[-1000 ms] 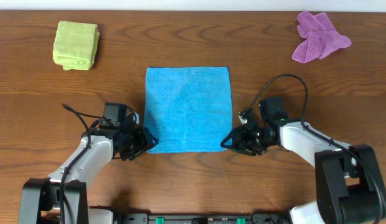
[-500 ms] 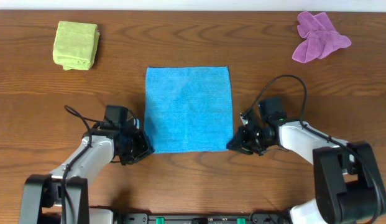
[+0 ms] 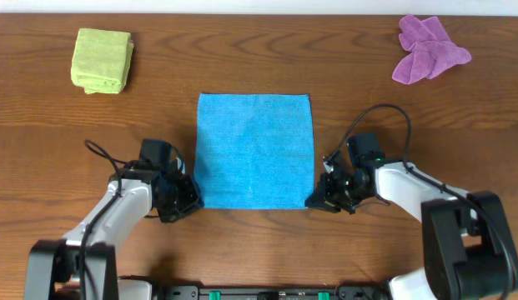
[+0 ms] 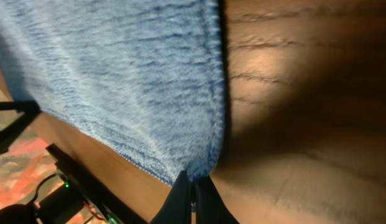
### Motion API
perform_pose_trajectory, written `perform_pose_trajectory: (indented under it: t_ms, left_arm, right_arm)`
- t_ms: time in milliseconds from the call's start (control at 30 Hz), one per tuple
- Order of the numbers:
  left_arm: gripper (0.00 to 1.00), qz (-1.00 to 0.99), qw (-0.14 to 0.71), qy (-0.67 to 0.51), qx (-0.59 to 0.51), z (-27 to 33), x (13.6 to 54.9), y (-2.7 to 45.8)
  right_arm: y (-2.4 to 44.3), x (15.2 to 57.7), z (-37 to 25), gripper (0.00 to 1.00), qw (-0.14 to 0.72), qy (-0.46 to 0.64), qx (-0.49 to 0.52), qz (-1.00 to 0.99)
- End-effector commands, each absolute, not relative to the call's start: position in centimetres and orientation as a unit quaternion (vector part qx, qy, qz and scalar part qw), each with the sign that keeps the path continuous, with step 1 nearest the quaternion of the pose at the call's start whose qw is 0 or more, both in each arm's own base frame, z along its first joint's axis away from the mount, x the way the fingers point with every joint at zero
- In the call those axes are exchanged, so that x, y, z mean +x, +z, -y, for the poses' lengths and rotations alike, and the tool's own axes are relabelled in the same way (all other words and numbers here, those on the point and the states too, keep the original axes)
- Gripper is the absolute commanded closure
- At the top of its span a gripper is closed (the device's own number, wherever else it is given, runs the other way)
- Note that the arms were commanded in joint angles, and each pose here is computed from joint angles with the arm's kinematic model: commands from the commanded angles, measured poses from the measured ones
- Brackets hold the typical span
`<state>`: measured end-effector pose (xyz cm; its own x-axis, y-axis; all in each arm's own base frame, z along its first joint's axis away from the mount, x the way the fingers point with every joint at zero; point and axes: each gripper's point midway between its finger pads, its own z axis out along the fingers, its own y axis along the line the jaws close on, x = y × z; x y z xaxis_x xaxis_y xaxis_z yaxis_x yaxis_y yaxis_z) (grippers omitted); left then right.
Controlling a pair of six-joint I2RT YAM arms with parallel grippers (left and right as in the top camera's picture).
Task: Fold the cloth
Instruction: 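Fold the near edge over to the far edge with both grippers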
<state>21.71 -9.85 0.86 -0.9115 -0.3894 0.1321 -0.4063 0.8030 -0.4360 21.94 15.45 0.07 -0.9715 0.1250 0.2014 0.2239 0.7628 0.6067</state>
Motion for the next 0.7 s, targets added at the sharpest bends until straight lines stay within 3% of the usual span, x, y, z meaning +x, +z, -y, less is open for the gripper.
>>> perform_pose_trajectory:
  t_ms: [0, 200, 433, 667]
  left_arm:
    - [0.94, 0.949, -0.04, 0.241, 0.198, 9.8, 24.4, 3.9]
    - [0.94, 0.943, -0.095, 0.257, 0.191, 10.0, 26.8, 6.3]
    - [0.94, 0.926, -0.171, 0.27, 0.202, 9.9, 31.3, 7.0]
    - [0.94, 0.931, -0.195, 0.25, 0.184, 9.7, 36.8, 6.6]
  right_arm:
    - [3.0, 24.1, -15.8, 0.98, 0.024, -0.35, -0.074, 0.933]
    - [6.5, 26.4, -16.1, 0.98, -0.039, -0.364, -0.055, 0.929]
    - [6.8, 30.2, -16.4, 0.98, -0.102, -0.371, -0.063, 0.921]
    - [7.9, 36.5, -17.0, 0.98, -0.15, -0.371, -0.057, 0.915]
